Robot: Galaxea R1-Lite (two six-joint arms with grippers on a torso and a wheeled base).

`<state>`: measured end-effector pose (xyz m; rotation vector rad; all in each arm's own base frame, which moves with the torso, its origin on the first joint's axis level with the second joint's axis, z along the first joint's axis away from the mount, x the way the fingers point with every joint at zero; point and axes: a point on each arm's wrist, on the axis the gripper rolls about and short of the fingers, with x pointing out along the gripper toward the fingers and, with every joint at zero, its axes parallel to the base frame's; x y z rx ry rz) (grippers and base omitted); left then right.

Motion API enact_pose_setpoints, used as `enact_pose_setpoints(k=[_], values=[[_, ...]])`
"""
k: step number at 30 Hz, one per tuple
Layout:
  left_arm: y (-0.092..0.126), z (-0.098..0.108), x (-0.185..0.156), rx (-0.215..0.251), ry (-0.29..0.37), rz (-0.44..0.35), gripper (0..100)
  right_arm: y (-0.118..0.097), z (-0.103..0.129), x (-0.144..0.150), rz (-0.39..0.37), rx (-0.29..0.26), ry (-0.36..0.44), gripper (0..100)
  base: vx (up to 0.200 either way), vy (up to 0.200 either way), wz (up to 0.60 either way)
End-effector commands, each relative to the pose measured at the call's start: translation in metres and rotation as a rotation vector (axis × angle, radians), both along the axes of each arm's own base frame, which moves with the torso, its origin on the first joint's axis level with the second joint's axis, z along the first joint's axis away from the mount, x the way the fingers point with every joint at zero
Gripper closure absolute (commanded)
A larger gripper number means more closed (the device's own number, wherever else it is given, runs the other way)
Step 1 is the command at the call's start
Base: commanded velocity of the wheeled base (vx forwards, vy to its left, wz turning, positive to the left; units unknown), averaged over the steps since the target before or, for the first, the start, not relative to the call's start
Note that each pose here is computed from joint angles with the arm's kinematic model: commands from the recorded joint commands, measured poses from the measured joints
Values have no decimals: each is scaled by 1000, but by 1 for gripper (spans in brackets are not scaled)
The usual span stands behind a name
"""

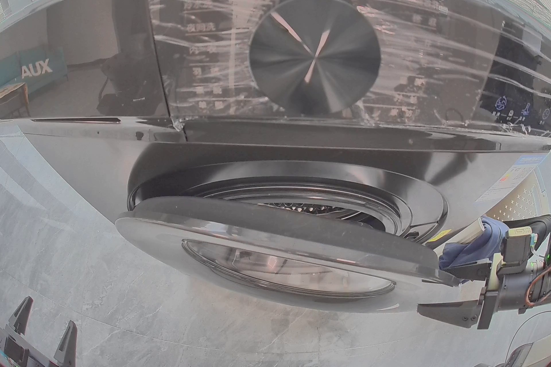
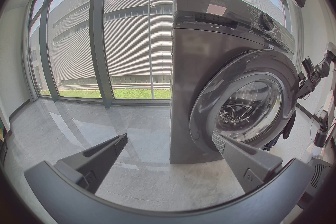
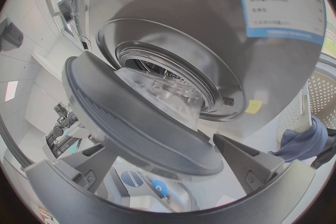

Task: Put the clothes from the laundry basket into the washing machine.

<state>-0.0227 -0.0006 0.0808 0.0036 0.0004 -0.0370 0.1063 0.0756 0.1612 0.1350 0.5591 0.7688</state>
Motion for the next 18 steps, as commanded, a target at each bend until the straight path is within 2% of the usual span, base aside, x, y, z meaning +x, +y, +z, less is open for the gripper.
enact_pose_setpoints(k=[1,6,15,18], values=[[0,-5,0,7,1,-1,0,-15,-4,-22,-8,30,-48,0,0,0,0],[0,-5,0,-5,1,-3,0,-16,5,-14,-78,36,-80,0,0,0,0],[0,-5,0,-10,1,-1,0,-6,4,1,-63,9,-39,0,-200,0,0],[0,-5,0,-10,1,-1,0,-2,0,0,-31,-1,-21,0,-200,0,0]])
